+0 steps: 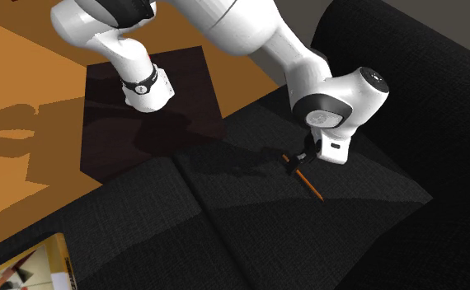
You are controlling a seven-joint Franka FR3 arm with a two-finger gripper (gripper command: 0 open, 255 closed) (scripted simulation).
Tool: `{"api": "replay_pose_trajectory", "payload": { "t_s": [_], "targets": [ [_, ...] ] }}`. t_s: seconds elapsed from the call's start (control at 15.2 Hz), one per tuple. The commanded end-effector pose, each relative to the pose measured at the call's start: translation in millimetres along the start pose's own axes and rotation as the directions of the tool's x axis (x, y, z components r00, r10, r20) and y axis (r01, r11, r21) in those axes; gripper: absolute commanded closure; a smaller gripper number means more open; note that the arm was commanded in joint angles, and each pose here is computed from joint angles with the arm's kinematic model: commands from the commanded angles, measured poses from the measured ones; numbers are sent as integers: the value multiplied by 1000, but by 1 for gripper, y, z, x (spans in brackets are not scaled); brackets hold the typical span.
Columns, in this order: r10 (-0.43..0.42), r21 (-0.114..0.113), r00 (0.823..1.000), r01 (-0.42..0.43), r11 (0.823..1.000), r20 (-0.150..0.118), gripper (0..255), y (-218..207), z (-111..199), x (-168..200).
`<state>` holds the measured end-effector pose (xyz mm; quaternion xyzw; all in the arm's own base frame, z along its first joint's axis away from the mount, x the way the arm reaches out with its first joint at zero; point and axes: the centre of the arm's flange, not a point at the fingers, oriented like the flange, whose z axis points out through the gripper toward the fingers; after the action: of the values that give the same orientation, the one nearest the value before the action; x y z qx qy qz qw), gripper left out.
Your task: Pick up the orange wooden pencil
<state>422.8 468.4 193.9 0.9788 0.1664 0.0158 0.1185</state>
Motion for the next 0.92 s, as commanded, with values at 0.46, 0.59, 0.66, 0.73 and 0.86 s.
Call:
{"api": "replay_pose_trajectory", "payload": {
  "t_s": [0.46, 0.59, 0.66, 0.73, 0.86],
  "targets": [
    [0, 0, 1000, 0, 1000, -1, 255, -1, 4, 0],
    [0, 0, 1000, 0, 1000, -1, 255, -1, 4, 0],
    [0, 0, 1000, 0, 1000, -1, 255, -1, 4, 0],
    [0, 0, 1000, 0, 1000, -1, 255, 0, 4, 0],
    [0, 0, 1000, 0, 1000, -1, 255, 2, -6, 0]
  ]
}}
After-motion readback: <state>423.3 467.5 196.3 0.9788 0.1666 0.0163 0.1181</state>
